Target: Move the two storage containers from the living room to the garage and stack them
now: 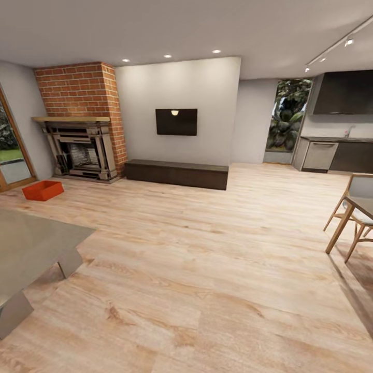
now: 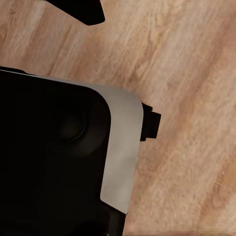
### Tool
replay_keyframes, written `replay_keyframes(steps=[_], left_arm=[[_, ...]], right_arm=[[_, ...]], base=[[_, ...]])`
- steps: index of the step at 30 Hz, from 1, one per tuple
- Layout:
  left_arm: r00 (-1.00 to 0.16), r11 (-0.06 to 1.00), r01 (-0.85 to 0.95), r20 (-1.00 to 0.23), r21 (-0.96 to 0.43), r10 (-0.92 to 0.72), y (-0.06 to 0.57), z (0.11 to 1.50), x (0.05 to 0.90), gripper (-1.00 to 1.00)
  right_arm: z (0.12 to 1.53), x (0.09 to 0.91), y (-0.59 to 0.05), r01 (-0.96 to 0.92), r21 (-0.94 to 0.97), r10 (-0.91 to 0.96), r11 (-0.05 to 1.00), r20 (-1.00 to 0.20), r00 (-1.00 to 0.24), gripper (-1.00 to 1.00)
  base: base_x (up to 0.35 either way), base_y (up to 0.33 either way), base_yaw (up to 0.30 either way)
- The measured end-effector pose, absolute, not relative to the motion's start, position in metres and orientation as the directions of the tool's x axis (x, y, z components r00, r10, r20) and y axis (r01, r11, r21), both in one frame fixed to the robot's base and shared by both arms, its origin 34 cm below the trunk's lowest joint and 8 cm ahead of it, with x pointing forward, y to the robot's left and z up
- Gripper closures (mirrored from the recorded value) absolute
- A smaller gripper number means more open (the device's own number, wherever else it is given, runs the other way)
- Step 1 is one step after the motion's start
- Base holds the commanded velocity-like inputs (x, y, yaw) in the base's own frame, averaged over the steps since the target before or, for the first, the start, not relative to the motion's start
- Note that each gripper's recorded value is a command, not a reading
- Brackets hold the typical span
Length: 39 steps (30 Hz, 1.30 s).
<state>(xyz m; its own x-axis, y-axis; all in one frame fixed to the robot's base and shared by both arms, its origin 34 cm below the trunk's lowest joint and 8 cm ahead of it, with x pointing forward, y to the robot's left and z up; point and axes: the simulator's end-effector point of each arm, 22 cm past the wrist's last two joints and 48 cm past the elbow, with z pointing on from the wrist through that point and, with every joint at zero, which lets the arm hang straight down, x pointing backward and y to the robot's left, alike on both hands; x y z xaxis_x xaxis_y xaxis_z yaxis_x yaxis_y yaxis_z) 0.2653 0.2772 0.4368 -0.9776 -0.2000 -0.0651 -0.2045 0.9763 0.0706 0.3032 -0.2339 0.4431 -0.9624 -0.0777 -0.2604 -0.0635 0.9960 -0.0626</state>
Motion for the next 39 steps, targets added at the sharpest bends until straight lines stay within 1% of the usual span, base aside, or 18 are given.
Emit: replay_keyframes(steps=[39], left_arm=[[-0.978,0.976,-0.204,-0.065,0.071,-0.199,0.2772,0.4368,0.2654,-1.0]], right_arm=[[0.4429,0.3025,-0.2342,-0.056,-0.062,-0.07,0.997,-0.259,-0.963,-1.0]], base=[[0.323,0.0,0.0]])
